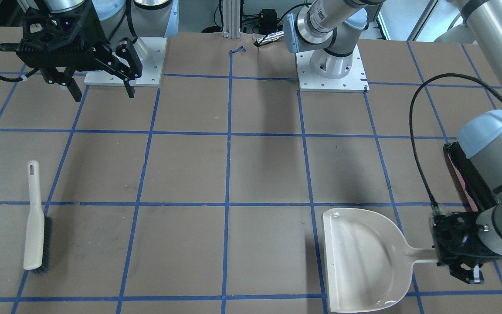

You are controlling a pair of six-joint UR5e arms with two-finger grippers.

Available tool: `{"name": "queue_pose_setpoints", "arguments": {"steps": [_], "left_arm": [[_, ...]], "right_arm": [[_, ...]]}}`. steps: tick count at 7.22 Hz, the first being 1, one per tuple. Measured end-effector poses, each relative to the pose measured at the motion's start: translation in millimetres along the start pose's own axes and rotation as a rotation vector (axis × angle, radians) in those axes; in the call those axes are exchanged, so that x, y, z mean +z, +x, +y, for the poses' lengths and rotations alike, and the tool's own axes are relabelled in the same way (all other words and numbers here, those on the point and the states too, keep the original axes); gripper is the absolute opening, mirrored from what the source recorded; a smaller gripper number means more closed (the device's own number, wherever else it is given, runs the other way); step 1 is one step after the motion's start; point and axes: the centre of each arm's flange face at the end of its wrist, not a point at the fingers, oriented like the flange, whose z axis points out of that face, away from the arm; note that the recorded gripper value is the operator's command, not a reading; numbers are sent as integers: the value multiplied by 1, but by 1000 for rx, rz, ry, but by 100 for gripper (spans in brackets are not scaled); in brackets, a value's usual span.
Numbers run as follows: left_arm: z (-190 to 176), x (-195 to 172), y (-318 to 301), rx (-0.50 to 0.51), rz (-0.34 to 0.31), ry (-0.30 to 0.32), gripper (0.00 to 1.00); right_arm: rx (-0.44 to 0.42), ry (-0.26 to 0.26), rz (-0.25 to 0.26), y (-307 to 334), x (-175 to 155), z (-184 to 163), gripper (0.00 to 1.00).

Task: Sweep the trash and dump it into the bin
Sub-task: 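Bring the empty dustpan back and lower it onto the table with the left gripper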

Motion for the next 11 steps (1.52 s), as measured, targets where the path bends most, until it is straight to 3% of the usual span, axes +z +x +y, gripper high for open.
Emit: {"name": "queue_pose_setpoints", "arguments": {"steps": [3,6,8,11], "left_arm": [[-45,40,-4,11,56,10,0],[-49,57,2,9,89,17,0],[-46,63,4,-4,99,18,40],[-45,64,4,-14,96,17,44]], "right_arm": [[-6,-1,3,0,0,0,100],[-9,-2,3,0,1,-1,100],[-3,1,3,0,0,0,100],[1,2,3,0,-1,0,100]]}}
